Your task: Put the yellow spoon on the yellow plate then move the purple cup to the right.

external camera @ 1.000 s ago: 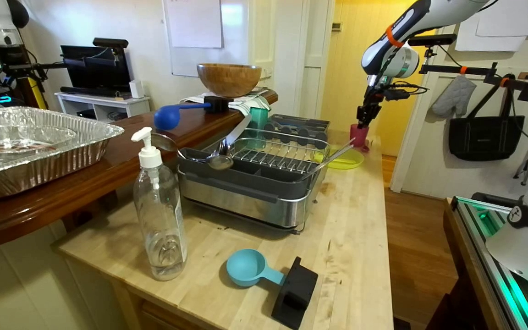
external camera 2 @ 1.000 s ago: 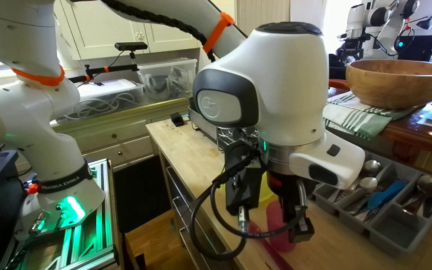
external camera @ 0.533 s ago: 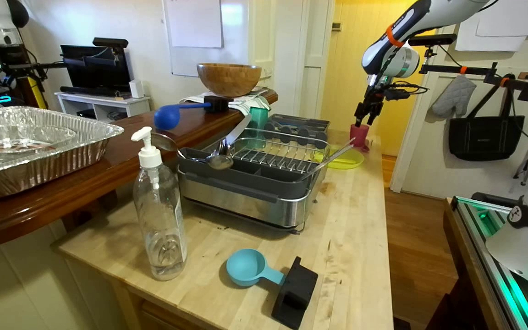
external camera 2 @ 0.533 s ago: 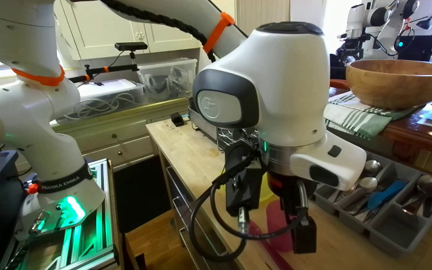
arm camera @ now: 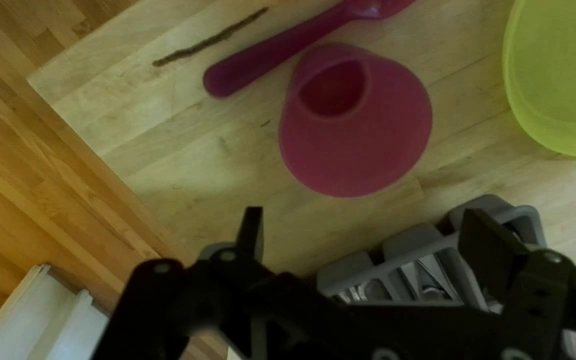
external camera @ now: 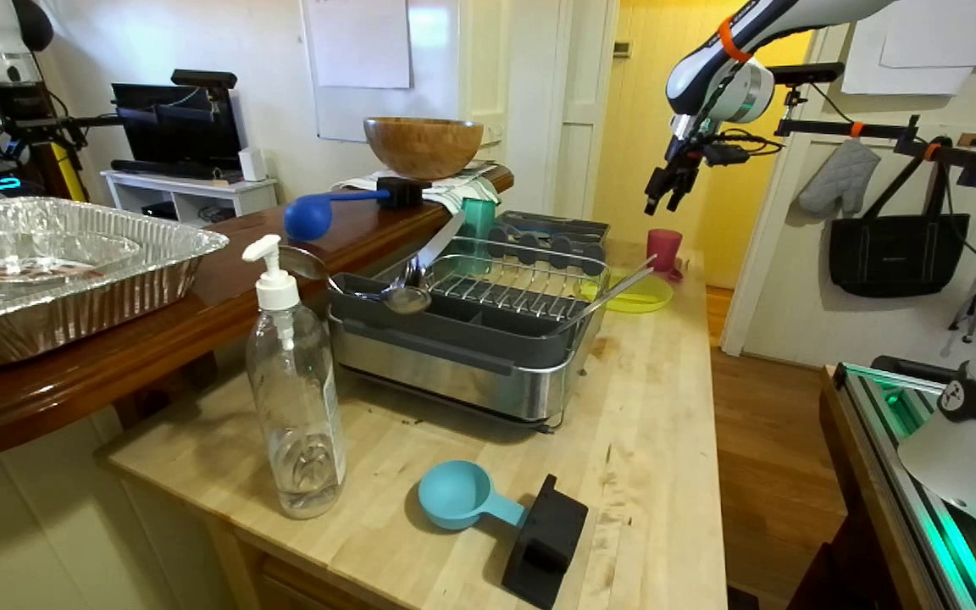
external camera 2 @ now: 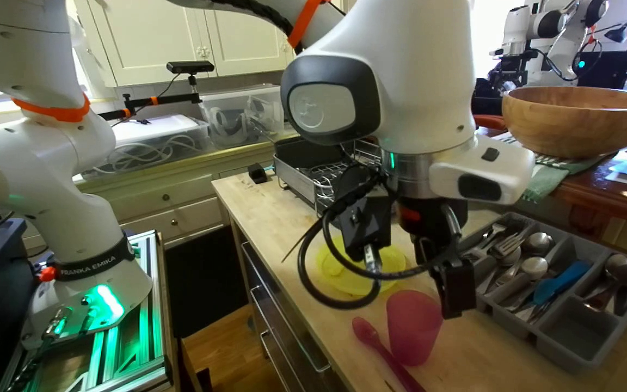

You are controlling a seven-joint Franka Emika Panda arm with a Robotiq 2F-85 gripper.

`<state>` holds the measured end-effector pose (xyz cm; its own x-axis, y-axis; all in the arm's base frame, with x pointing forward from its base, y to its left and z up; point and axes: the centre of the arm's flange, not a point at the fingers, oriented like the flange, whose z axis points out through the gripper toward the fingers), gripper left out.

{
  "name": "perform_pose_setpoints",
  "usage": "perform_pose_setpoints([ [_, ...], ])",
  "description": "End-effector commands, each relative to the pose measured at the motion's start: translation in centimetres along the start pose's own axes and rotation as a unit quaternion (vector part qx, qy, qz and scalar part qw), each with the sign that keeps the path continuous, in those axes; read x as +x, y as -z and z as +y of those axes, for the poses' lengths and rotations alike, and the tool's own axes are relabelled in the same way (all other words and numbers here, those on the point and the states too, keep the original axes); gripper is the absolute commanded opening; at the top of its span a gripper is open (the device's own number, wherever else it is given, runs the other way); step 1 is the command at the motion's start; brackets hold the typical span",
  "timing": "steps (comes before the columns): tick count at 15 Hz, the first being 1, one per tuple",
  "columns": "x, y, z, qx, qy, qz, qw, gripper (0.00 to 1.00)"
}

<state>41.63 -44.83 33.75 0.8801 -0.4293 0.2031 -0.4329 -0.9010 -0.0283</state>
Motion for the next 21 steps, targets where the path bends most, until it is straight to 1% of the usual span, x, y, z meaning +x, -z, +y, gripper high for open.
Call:
perform_pose_setpoints([
  [1, -1.0, 3.3, -4.3, 0.008, 0.042, -0.014, 0.9990, 1.00],
  [3, -1.4, 4.9, -6.7, 0.018, 0.076, -0.027, 0.9966, 1.00],
  [6, -2.1, 6.7, -10.0, 0.035, 0.111, -0.047, 0.9921, 1.00],
  [9, -3.1, 8.2, -12.6, 0.046, 0.139, -0.069, 0.9868, 1.00],
  [11, -3.9, 9.0, -14.0, 0.047, 0.157, -0.080, 0.9832, 1.00],
  [15, -5.1, 10.3, -15.9, 0.035, 0.187, -0.088, 0.9777, 1.00],
  [16, -5.4, 10.4, -16.3, 0.028, 0.185, -0.080, 0.9790, 1.00],
  [17, -3.3, 9.8, -15.3, 0.040, 0.183, -0.077, 0.9792, 1.00],
  [21, -3.4, 10.0, -15.3, 0.040, 0.184, -0.075, 0.9793, 1.00],
])
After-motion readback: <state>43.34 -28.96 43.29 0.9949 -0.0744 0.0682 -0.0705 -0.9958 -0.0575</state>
